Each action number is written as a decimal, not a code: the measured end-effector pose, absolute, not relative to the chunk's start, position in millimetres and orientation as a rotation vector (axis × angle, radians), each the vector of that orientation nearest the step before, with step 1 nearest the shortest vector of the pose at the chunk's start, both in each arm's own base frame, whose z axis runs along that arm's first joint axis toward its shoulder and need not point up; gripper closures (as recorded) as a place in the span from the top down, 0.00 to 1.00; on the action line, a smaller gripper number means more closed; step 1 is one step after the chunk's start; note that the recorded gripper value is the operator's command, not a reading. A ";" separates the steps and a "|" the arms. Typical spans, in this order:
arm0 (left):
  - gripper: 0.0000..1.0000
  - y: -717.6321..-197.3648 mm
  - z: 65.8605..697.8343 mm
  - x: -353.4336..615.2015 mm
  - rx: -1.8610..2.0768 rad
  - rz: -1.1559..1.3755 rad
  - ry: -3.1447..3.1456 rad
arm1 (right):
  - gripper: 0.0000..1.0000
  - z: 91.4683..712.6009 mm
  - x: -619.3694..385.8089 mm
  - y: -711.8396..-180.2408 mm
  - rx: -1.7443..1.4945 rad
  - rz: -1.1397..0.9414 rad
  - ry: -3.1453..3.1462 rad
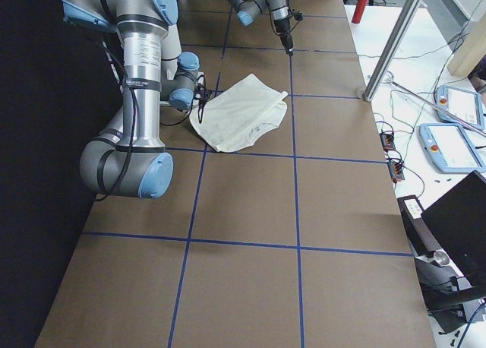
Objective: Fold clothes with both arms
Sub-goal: 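Grasp the folded shirt with both grippers at its two sides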
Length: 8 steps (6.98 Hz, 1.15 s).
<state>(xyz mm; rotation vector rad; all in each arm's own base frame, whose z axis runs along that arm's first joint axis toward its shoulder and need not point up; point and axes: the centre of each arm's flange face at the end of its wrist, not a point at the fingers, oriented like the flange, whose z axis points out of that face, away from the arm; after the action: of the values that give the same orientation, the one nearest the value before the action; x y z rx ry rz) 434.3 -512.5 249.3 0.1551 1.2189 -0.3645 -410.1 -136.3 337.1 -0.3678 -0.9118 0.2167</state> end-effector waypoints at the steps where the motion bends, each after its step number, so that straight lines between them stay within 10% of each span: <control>1: 0.65 -493.4 240.5 431.2 0.066 -0.361 1.256 | 1.00 335.8 -409.0 -136.0 -0.371 0.221 -0.914; 8: 0.53 -340.1 264.8 545.2 -0.202 -0.539 1.087 | 1.00 322.0 -384.4 -274.6 -0.238 0.545 -1.005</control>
<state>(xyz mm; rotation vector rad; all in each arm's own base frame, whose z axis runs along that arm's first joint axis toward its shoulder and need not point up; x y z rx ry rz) 545.2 -340.1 264.8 -0.2022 1.0866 -0.5387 -384.4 -274.6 322.0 -0.2380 -1.0046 0.5452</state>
